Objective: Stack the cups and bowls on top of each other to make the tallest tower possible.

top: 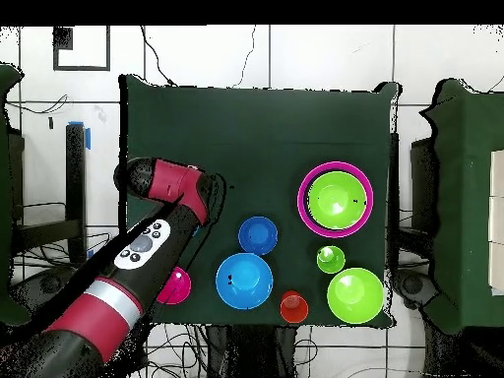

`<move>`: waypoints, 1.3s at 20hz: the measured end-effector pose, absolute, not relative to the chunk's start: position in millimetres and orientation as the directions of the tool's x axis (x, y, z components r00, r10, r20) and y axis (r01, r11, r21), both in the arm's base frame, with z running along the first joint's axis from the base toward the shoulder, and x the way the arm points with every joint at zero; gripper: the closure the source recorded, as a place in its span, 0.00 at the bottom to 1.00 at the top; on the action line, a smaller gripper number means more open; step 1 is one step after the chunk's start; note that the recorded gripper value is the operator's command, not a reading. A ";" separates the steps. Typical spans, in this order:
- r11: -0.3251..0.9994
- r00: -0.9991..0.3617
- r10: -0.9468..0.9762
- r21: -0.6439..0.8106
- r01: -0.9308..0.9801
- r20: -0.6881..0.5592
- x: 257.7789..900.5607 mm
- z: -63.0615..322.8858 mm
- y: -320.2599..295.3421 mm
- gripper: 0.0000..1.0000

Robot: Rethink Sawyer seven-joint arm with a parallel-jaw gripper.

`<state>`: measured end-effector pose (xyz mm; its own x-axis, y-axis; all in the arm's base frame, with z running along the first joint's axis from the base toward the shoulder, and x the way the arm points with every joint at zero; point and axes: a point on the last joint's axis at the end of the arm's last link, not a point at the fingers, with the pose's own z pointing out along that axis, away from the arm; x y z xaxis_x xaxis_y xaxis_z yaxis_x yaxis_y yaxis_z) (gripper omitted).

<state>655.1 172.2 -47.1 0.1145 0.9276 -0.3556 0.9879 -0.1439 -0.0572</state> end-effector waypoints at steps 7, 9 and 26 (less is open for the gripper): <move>-0.140 0.112 0.929 -0.054 0.989 -0.353 656.3 -44.2 175.7 0.00; -0.139 0.112 0.930 -0.054 0.989 -0.350 656.8 -41.4 178.2 0.00; -0.103 0.088 0.949 -0.036 0.994 -0.303 657.1 -17.4 231.4 0.00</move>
